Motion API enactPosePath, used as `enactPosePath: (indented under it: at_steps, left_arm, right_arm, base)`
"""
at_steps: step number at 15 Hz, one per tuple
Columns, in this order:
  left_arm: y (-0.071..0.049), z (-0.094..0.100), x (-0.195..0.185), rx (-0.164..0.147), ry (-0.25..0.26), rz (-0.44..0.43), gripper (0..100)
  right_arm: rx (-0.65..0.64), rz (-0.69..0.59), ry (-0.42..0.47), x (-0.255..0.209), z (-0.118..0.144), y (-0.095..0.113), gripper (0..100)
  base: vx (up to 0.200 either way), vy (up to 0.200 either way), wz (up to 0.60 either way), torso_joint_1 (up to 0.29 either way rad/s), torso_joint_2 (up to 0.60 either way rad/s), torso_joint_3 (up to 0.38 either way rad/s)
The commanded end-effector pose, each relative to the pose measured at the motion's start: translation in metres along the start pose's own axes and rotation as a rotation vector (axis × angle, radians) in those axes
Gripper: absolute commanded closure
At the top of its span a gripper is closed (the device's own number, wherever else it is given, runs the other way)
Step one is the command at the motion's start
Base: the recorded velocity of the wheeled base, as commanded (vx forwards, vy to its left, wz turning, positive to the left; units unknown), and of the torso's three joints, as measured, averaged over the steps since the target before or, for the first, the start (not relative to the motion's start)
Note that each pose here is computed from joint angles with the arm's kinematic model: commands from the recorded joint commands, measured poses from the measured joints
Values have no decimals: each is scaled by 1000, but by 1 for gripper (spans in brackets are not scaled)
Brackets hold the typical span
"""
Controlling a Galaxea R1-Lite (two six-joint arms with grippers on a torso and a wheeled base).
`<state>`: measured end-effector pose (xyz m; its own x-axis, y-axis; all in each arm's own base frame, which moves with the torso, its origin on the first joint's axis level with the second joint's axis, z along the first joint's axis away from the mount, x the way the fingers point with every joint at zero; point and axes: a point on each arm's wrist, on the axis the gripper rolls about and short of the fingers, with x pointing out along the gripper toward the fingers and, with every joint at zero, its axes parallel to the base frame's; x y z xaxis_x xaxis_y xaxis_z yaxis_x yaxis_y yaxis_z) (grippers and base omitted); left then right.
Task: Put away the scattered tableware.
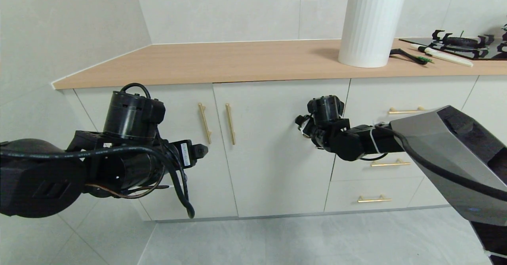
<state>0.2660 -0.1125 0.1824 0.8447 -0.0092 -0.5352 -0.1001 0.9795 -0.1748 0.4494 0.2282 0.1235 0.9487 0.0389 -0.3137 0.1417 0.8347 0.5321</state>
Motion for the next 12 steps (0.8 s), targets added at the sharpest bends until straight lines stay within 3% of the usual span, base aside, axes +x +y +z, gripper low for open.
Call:
enactPosePath:
  at_steps: [1, 6, 9, 10, 12]
  left_arm:
    - [0, 0, 1, 1, 1, 1, 0]
    - [0, 0, 1, 0, 3, 2, 0]
    - [1, 1, -4, 6, -9, -1, 0]
    - [5, 6, -17, 7, -52, 10, 0]
    - [21, 3, -52, 57, -105, 11, 0]
  right_arm:
    - [4, -9, -10, 6, 1, -3, 0]
    - [2, -13, -16, -6, 9, 0, 0]
    - [-55, 48, -9, -70, 32, 19, 0]
    - [-82, 73, -21, -106, 50, 20, 0]
    - [-131, 107, -65, -171, 87, 7, 0]
  base:
    - [0, 0, 0, 0, 0, 0]
    - [0, 0, 0, 0, 0, 0]
    - [0, 0, 0, 0, 0, 0]
    - [0, 0, 0, 0, 0, 0]
    - [0, 0, 0, 0, 0, 0]
